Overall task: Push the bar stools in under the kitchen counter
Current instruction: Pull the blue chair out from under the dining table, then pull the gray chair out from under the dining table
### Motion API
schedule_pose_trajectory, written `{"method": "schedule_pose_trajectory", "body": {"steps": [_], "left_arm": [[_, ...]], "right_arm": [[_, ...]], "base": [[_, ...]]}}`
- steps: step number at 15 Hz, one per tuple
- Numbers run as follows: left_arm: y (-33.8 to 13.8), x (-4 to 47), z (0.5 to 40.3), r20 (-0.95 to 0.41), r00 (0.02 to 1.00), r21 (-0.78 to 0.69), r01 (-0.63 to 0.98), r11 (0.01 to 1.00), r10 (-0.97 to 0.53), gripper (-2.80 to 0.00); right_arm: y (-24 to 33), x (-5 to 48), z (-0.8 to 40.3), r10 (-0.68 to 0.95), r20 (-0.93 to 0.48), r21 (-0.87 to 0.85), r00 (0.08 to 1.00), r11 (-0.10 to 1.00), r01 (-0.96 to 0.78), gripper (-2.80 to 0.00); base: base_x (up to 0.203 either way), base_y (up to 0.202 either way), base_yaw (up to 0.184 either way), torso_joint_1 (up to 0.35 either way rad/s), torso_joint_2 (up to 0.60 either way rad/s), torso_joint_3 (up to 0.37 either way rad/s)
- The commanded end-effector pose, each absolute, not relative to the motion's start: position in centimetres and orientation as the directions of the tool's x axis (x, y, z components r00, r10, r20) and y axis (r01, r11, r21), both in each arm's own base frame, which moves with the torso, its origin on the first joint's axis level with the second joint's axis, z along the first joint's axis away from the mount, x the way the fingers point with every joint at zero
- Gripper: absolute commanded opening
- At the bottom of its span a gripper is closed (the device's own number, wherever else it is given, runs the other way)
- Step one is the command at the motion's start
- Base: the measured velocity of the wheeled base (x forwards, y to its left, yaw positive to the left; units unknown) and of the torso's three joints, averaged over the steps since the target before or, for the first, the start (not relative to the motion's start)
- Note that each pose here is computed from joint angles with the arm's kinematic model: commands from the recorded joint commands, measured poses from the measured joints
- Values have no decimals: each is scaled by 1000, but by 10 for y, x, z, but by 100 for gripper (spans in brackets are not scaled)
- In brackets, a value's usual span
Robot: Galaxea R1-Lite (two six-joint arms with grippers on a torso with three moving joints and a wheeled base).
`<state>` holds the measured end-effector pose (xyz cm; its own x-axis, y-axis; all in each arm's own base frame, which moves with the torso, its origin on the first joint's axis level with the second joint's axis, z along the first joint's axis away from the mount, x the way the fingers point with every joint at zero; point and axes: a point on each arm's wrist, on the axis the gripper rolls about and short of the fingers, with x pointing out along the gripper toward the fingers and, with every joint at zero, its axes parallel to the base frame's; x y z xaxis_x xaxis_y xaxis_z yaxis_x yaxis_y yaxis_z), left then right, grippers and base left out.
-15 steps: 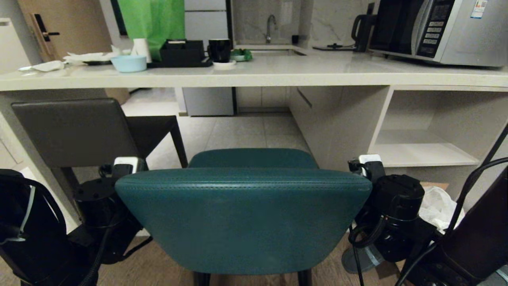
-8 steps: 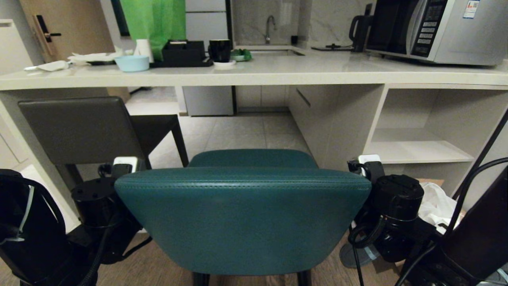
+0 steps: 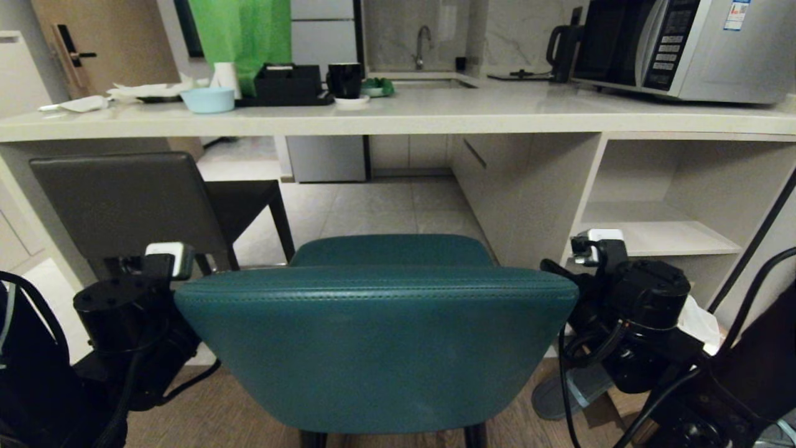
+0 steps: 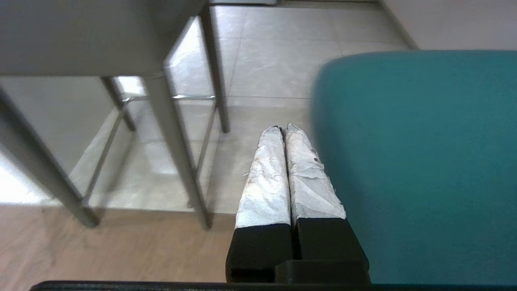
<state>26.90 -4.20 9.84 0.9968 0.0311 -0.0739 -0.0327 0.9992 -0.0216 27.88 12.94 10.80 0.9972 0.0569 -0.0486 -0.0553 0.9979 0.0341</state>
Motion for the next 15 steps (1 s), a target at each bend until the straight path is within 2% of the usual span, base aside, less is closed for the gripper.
{"method": "schedule_pose_trajectory", "body": {"steps": [1,7,12,15], "left_arm": [[-27,272,104,-45,995,-26,-85,996,84,-280],[-27,257,116,-15,997,-35,-76,996,75,-280],[-20,208,159,121,990,-60,-64,996,71,-280],[-15,163,194,149,985,-68,-73,995,83,-280]], "right_arm": [[120,279,115,24,-31,40,999,999,-22,-280],[113,265,124,23,-17,45,1000,999,-22,-280],[90,215,187,20,106,52,994,998,-25,-280],[67,175,238,-7,176,46,984,999,-1,-280]], "base": [[0,0,0,0,0,0],[0,0,0,0,0,0],[0,0,0,0,0,0],[0,0,0,0,0,0]]}}
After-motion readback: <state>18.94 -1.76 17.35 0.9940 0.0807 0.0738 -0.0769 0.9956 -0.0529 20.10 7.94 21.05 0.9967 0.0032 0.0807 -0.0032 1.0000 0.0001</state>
